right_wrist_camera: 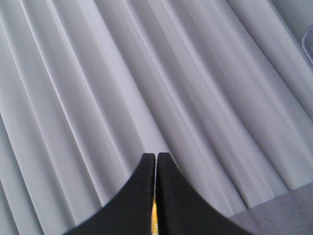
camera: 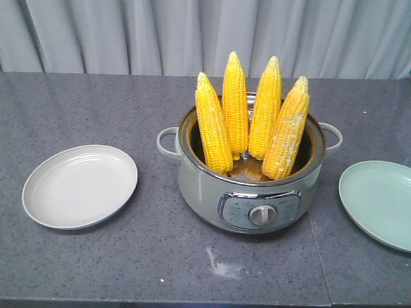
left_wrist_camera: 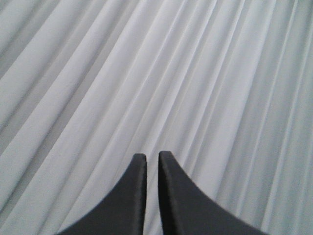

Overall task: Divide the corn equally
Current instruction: 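Raise both arms and move grippers above the corn in the pot, then grasp the corn cob nearest the right gripper and lift it out, then grasp the corn cob nearest the left gripper and lift it out, then lower the left cob onto the cream plate and the right cob onto the green plate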

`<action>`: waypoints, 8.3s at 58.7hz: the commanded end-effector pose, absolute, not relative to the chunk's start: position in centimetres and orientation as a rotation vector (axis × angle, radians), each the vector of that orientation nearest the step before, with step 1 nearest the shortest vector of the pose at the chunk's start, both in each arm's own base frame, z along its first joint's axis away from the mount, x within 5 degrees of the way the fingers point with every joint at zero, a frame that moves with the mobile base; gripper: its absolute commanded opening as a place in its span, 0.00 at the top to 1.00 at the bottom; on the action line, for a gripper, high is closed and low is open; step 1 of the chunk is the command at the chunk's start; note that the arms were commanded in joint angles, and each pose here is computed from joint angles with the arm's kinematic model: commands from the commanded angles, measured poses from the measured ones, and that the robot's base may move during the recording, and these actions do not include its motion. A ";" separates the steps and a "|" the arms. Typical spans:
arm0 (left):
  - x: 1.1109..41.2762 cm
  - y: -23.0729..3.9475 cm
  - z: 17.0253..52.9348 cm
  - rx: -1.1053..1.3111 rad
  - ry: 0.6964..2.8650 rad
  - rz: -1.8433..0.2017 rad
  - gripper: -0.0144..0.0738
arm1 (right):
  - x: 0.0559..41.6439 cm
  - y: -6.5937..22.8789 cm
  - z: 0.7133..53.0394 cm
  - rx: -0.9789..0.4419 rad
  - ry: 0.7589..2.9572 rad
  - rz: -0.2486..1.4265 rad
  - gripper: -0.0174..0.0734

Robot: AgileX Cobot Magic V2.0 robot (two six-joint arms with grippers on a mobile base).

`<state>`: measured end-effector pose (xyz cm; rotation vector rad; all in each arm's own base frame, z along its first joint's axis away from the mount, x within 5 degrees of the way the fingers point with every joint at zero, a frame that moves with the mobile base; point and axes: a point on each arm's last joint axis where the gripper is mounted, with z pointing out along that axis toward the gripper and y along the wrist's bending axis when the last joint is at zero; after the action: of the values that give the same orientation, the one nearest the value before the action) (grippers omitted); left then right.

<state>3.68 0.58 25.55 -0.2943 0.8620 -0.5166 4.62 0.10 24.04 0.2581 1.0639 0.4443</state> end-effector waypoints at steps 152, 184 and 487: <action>27.0 -14.4 43.0 0.230 1.761 -0.531 0.42 | 29.2 3.1 39.3 -0.202 1.911 0.394 0.04; 27.0 -14.4 43.0 0.231 1.767 -0.529 0.42 | 37.6 3.5 33.6 -0.184 2.098 0.485 0.09; 35.7 -9.2 35.1 0.282 2.353 0.196 0.84 | 36.8 -7.4 30.0 -0.008 2.791 -0.100 0.17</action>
<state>35.91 -9.33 32.63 0.3043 2.4574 0.2237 37.08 -7.23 27.53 -0.0232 2.8771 -0.0685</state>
